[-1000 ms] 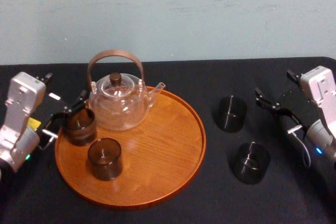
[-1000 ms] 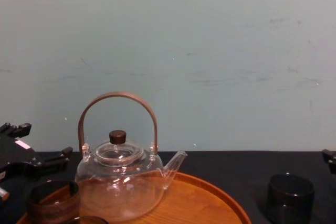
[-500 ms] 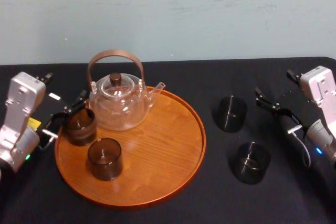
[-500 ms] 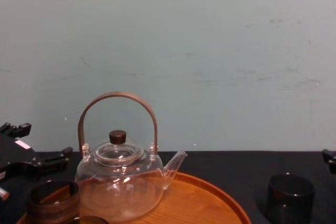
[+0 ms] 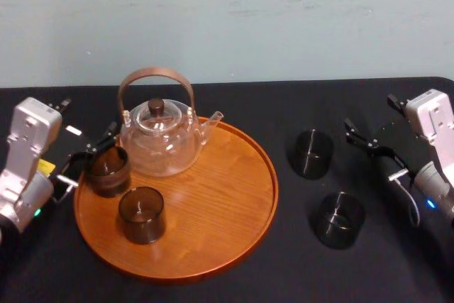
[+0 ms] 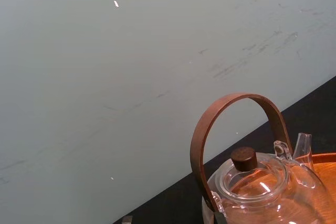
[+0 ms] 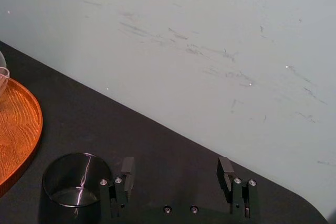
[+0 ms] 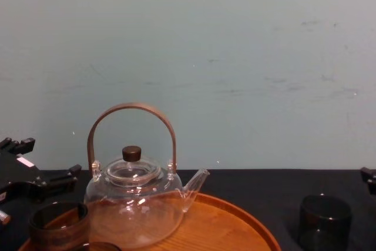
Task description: Pick up the glass from the table and place it on the tray.
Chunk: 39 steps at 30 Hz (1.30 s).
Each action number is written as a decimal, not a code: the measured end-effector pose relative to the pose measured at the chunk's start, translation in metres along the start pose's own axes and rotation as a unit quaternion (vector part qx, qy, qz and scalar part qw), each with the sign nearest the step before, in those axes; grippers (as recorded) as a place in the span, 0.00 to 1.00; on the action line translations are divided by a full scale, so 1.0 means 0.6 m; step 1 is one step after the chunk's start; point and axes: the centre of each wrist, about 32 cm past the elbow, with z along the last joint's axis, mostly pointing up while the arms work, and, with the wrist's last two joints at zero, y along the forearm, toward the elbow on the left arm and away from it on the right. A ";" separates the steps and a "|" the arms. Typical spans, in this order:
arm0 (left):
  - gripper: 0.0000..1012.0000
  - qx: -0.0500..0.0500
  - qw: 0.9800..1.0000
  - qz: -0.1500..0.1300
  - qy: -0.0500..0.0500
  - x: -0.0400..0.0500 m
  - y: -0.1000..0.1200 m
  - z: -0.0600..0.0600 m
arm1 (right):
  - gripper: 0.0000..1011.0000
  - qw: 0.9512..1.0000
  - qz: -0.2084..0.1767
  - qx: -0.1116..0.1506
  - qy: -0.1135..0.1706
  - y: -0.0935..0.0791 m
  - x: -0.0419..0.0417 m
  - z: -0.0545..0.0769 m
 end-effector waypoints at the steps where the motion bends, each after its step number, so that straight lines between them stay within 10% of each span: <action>1: 0.99 0.000 1.000 0.000 0.000 0.000 0.000 0.000 | 0.99 1.000 0.000 0.000 0.000 0.000 0.000 0.000; 29: 0.99 0.000 1.000 0.000 0.000 0.000 0.000 0.000 | 0.99 1.000 0.004 0.001 0.002 0.000 0.002 0.001; 39: 0.99 0.000 1.000 0.000 0.000 0.000 0.000 0.000 | 0.99 0.998 0.033 -0.004 0.052 -0.011 0.014 0.019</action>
